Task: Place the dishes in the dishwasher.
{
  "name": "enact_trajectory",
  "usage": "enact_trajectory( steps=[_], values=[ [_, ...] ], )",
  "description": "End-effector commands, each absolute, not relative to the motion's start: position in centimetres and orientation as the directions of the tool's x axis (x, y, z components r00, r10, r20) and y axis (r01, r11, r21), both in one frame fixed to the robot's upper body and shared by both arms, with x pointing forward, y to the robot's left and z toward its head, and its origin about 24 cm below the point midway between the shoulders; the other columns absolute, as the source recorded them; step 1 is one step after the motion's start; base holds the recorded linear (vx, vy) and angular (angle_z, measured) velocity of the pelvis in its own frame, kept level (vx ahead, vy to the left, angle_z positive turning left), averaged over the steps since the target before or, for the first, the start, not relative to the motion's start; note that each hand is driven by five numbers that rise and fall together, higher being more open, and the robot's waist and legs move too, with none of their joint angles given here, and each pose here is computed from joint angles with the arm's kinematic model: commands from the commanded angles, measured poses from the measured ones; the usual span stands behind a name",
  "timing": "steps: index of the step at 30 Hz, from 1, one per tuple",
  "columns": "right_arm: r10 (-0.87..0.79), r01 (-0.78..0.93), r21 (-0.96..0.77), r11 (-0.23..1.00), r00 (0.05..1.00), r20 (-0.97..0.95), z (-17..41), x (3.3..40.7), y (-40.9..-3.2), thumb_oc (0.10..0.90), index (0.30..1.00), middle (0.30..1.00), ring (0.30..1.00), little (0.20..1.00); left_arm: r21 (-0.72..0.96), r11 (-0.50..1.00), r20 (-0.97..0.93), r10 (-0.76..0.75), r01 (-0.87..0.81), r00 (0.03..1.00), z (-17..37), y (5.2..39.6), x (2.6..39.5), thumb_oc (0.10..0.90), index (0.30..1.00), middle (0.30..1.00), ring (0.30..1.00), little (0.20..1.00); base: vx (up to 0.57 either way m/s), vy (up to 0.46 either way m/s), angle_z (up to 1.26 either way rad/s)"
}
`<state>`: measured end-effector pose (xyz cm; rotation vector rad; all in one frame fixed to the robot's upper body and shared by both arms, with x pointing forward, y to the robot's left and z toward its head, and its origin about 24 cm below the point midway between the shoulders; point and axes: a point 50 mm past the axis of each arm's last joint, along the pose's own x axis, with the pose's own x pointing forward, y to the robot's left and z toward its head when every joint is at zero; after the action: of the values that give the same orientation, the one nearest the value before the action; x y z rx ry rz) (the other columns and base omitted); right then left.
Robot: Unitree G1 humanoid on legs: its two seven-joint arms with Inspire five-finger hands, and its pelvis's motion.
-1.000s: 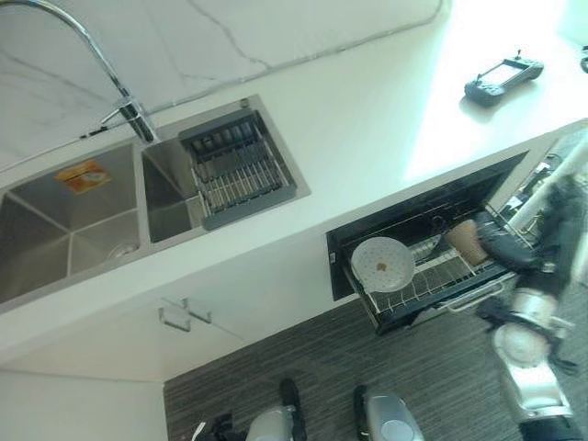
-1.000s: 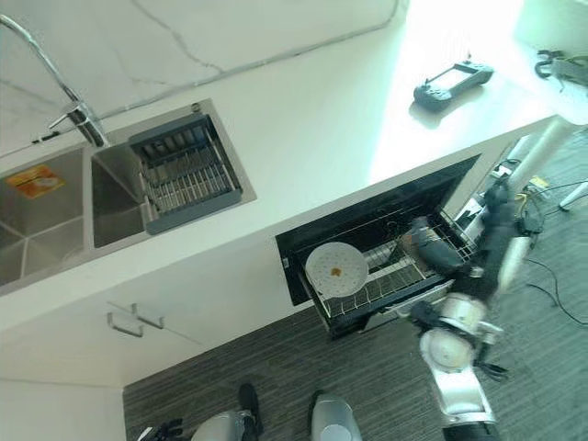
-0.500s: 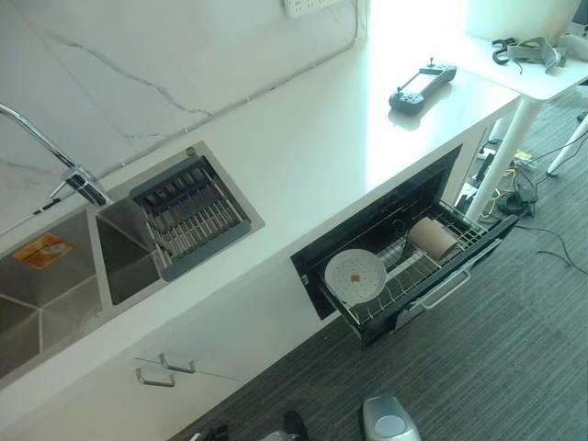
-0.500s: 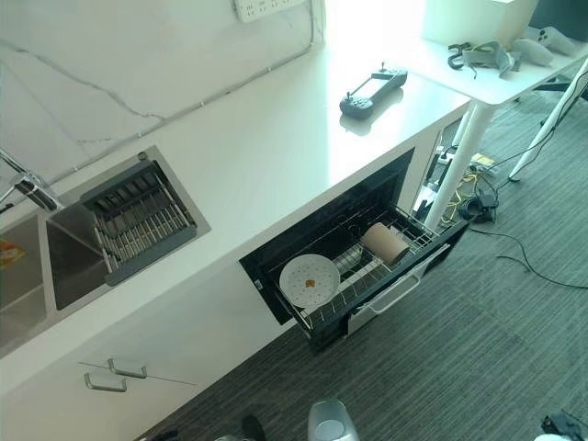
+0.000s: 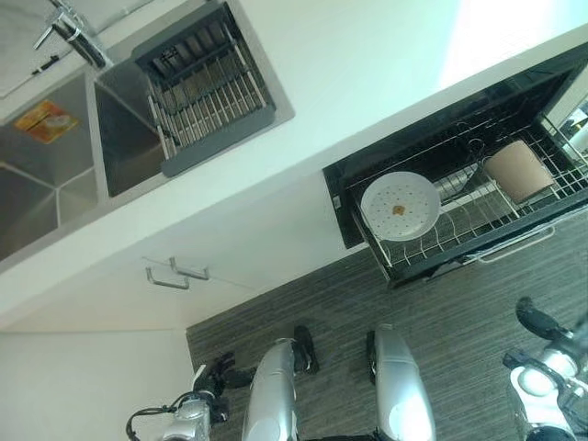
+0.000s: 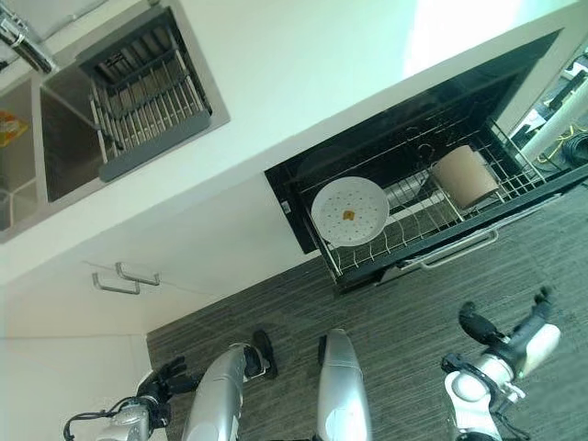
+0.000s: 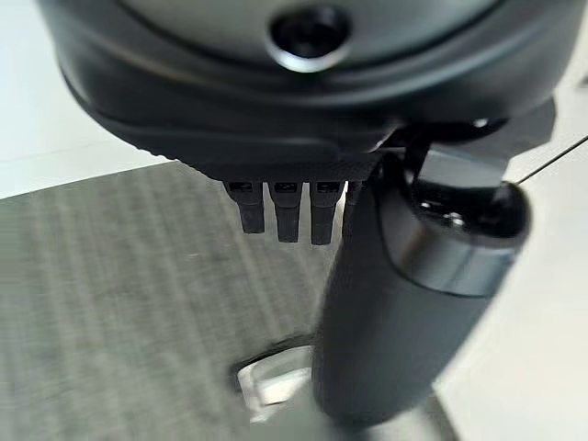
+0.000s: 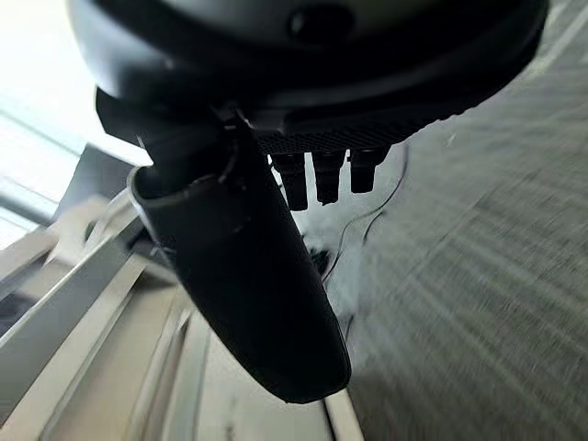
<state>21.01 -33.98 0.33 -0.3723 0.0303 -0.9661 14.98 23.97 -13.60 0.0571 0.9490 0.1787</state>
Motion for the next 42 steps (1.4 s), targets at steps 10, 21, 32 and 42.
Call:
enact_trajectory(
  steps=[10,21,32,42],
  values=[
    [-0.517,0.664,-0.417,0.620,0.746,0.419,7.4,26.4,-33.1,0.800,0.900,0.900,0.900,0.900,0.150,0.985,-0.841,0.170,-0.081,0.514,-14.4,24.9,11.6,0.800,0.900,0.900,0.900,0.900,-0.01,0.003,0.16],
    [-0.314,0.671,-0.402,0.623,0.685,0.657,20.4,32.5,-32.5,0.800,0.900,0.900,0.900,0.900,0.160,0.986,-0.833,0.156,-0.040,0.531,-13.7,25.9,12.4,0.800,0.900,0.900,0.900,0.900,0.01,-0.002,0.11],
    [-0.151,0.729,-0.525,0.439,0.636,0.757,30.0,34.4,-31.6,0.800,0.900,0.900,0.900,0.900,0.198,0.977,-0.800,0.210,-0.083,0.561,-12.4,28.3,12.6,0.800,0.900,0.900,0.900,0.900,0.01,-0.009,0.14],
    [-0.290,0.534,-0.527,0.662,0.830,0.477,21.2,35.4,-31.9,0.800,0.900,0.900,0.900,0.900,0.387,0.882,-0.645,0.468,-0.270,0.604,-10.8,30.6,13.6,0.800,0.900,0.900,0.900,0.900,0.02,0.014,0.29]
  ],
)
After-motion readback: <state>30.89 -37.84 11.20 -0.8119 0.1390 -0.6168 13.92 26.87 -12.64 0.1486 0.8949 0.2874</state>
